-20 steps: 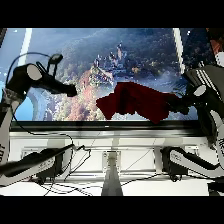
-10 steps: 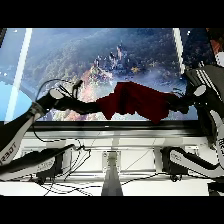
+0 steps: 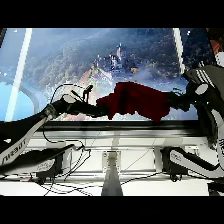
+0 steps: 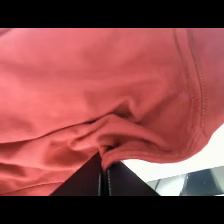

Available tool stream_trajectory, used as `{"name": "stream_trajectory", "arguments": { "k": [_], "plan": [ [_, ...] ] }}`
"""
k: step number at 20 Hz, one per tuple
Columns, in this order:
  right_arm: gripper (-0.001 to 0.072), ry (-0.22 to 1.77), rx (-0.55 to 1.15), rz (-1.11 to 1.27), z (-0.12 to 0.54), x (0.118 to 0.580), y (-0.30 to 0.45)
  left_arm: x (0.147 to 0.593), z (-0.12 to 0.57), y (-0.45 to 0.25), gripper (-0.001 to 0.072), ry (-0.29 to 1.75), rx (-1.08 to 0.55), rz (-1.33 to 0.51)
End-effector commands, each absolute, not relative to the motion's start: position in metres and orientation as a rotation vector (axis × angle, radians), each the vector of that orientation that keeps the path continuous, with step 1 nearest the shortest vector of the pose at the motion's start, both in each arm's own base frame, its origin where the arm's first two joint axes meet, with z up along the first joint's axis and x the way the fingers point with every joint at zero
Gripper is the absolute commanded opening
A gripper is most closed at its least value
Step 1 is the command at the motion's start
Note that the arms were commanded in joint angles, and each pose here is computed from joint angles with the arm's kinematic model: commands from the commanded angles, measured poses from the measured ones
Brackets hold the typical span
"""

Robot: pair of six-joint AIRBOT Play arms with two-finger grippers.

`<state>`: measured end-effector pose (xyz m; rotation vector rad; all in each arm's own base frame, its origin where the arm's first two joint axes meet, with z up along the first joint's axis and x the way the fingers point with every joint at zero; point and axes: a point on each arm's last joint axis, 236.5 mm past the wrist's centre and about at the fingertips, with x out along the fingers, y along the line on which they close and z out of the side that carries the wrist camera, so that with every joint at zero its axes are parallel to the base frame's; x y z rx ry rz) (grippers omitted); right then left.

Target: Fold the clothes and pants, and hang the long-sleeved shirts on hangers.

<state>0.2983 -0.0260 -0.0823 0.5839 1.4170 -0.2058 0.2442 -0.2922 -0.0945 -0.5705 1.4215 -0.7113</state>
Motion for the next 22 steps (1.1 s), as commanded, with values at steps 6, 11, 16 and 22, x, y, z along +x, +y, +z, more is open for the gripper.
{"name": "stream_trajectory", "arguments": {
  "k": [6, 11, 16, 22],
  "plan": [
    [0.0013, 1.171, 0.479, -0.136, -0.005, 0.337, -0.036, 0.302, -0.039, -0.324, 0.0017, 1.202, -0.562, -0.788],
    [0.0014, 0.980, 0.397, -0.105, 0.065, 0.347, -0.041, 0.314, 0.005, -0.327, 0.0017, 1.099, -0.472, -0.896],
    [0.0013, 0.965, 0.392, -0.104, 0.072, 0.346, -0.040, 0.250, -0.046, -0.293, 0.0686, 1.421, -0.237, -0.909],
    [0.0014, 0.968, 0.393, -0.104, 0.071, 0.347, -0.040, 0.214, -0.076, -0.295, 0.0686, 1.590, -0.186, -0.945]
  ]
}}
